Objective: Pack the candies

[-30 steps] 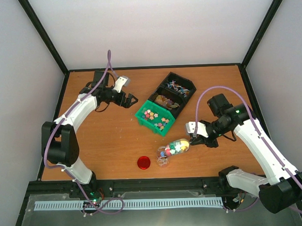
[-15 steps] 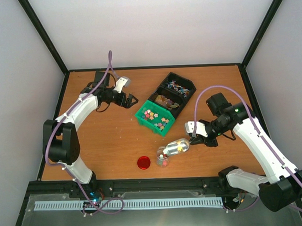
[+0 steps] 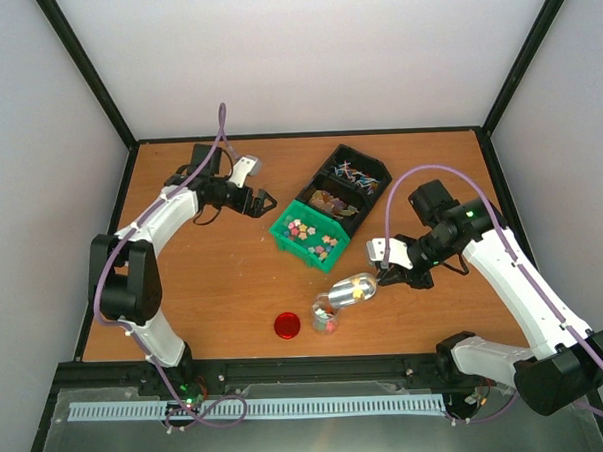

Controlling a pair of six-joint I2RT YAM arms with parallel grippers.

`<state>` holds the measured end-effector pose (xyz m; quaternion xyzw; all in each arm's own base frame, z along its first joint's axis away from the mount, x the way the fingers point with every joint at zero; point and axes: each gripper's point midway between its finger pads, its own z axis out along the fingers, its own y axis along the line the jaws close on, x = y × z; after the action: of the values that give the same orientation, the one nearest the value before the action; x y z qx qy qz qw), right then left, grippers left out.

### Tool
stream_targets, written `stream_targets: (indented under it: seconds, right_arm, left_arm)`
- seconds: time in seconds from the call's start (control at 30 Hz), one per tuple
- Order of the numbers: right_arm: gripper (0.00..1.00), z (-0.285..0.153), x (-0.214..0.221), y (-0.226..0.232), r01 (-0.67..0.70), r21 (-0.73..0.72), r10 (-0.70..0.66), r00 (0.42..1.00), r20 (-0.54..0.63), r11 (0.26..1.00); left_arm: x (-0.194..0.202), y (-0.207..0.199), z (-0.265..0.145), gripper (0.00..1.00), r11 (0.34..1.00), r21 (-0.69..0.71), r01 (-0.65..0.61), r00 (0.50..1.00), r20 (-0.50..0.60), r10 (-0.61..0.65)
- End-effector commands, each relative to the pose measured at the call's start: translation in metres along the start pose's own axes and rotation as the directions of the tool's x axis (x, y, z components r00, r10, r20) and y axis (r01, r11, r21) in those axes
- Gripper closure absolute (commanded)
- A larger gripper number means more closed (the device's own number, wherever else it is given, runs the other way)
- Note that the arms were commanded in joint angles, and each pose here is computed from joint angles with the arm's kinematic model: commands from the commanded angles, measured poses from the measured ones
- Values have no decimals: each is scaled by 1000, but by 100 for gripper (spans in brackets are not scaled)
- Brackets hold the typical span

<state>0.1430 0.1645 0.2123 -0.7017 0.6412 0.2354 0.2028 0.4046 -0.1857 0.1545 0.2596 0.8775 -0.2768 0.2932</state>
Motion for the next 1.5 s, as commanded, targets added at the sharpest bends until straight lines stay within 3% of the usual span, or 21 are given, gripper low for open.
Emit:
stream_targets:
  seconds: [0.0, 0.8, 1.03, 1.27, 1.47]
  right_arm:
    - [97, -5, -7, -1, 17, -5, -17, 1000, -19, 1000]
    - [97, -9, -17, -5, 44, -17, -46, 993, -110, 999]
    - [97, -14, -36, -57, -112, 182, 119, 993, -28, 977]
    - [97, 7, -36, -135, -312, 285, 329, 944, -15, 907]
    - [97, 33, -25, -172, -402, 298, 433, 901, -41, 866]
  left_arm:
    - [-18, 2, -3, 0, 1000, -1, -8, 999, 42, 8]
    - [-12, 6, 1, 0, 1000, -10, -18, 1000, 17, 18]
    - [-2, 7, 4, 0, 999, -11, -36, 999, -16, 36]
    - [13, 11, 22, 1, 1000, 18, -11, 997, -82, 13]
    - [17, 13, 46, 12, 998, 62, 27, 990, -137, -18]
